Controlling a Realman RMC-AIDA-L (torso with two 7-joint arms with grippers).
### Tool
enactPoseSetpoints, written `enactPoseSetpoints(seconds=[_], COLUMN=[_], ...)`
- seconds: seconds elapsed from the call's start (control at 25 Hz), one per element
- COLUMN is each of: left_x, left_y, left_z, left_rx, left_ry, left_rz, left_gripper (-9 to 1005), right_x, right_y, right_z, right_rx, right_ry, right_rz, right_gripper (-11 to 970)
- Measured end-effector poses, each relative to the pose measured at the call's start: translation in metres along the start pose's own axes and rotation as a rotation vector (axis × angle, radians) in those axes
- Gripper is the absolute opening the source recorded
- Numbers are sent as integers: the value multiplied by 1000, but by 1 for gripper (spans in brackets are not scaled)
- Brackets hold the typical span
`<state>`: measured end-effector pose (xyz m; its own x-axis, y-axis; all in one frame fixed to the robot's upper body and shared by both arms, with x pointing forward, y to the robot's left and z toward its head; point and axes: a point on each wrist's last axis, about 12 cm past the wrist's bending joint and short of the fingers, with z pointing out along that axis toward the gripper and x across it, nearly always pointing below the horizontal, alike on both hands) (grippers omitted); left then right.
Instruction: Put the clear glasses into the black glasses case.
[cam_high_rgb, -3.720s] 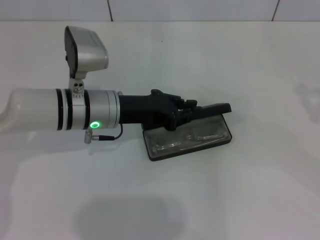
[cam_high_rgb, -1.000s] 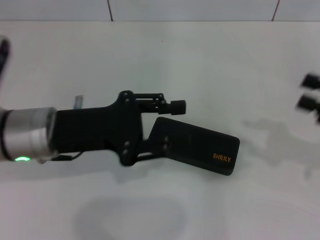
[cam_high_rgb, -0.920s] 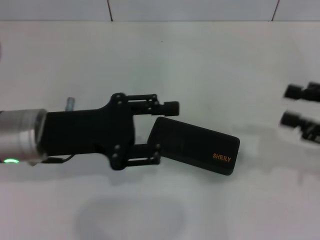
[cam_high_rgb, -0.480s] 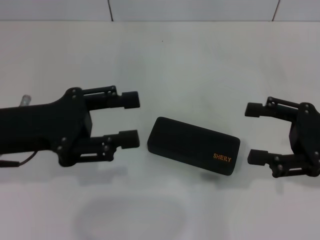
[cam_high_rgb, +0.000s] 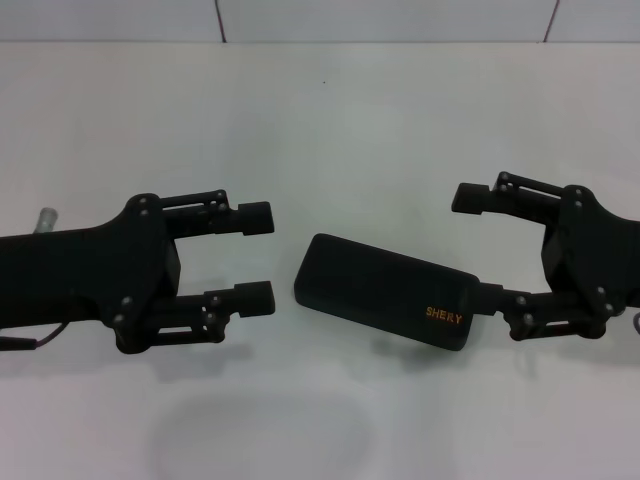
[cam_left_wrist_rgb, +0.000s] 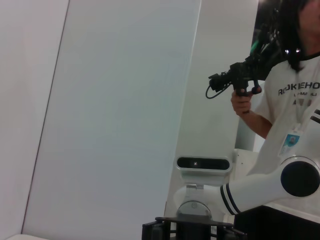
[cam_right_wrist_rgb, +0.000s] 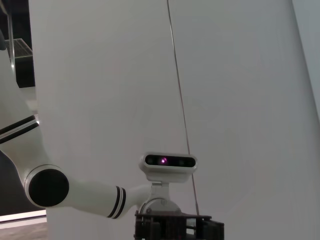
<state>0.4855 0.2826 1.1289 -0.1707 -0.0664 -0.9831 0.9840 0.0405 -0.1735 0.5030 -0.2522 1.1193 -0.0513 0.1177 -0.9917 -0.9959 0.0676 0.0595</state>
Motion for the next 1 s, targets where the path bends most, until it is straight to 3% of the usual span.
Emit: enactPoseSetpoints(seconds=[1.0], left_x=[2], left_y=[-1], left_z=[-6], left_rx=[-42], left_ry=[-8], left_rz=[-5], left_gripper=[698], right_x=[0], right_y=[-3], right_z=[1], right_rx=[16], right_ry=[-1], right_rz=[-3], right_gripper=[884])
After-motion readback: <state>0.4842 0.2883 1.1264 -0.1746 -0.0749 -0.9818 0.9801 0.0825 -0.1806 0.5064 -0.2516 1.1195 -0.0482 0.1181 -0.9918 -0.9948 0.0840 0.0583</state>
